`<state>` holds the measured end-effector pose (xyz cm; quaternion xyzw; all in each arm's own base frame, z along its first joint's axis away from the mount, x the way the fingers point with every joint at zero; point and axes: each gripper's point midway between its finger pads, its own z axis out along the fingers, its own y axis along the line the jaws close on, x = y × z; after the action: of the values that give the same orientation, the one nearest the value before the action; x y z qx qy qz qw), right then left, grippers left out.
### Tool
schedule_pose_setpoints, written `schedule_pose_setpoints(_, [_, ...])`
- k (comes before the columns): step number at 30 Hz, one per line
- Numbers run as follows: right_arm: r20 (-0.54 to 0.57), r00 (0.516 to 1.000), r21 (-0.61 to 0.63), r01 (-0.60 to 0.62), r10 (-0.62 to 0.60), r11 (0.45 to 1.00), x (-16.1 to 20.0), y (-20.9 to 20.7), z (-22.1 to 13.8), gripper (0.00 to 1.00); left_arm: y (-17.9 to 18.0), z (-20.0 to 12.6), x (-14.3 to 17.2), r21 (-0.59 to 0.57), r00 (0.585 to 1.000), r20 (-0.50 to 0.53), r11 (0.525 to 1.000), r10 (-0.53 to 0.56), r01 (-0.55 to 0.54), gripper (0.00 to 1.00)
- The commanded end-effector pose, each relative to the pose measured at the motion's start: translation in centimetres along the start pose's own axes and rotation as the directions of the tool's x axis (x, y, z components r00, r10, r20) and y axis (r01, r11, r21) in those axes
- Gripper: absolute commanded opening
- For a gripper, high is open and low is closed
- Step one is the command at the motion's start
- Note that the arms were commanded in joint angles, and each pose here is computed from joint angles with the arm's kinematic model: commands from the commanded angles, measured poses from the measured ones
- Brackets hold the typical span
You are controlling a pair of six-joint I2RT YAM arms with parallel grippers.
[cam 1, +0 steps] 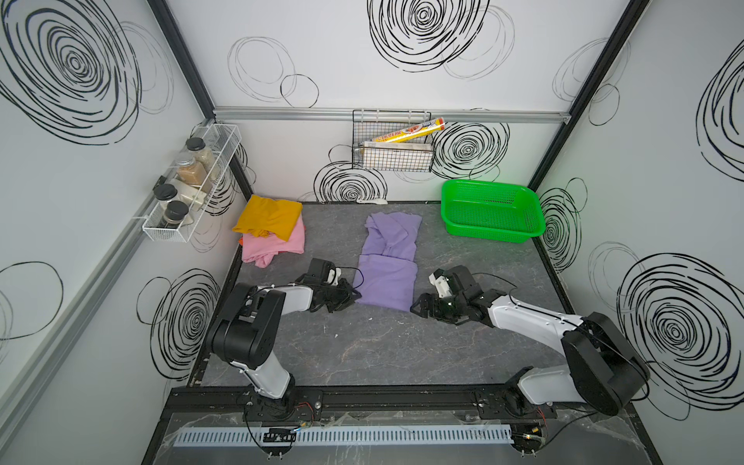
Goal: Fold and stack t-shirts
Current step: Fold the T-shirt.
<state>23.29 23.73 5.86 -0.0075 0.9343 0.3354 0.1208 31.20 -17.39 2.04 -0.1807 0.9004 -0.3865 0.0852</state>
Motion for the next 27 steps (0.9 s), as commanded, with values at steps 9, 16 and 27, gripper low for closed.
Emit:
schedule_pose_setpoints(9, [0.010,0.998,-0.085,-0.065,0.066,0.994,-1.2,0.5,2.7,0.82,-0.8,-0.2,0.7,0.012,0.999,-0.025,1.000,0.025,-0.024,0.00])
schedule_pose_setpoints(16, [0.040,0.995,-0.135,-0.081,0.087,0.988,-2.5,1.0,4.3,0.76,-1.9,-0.8,0.9,0.030,0.999,-0.029,0.999,0.033,-0.032,0.00])
schedule_pose_setpoints(27, [0.004,0.992,-0.171,-0.126,0.128,0.977,-2.1,1.0,5.8,0.00,-3.1,-1.3,0.4,0.043,0.999,-0.023,0.998,0.044,-0.043,0.00])
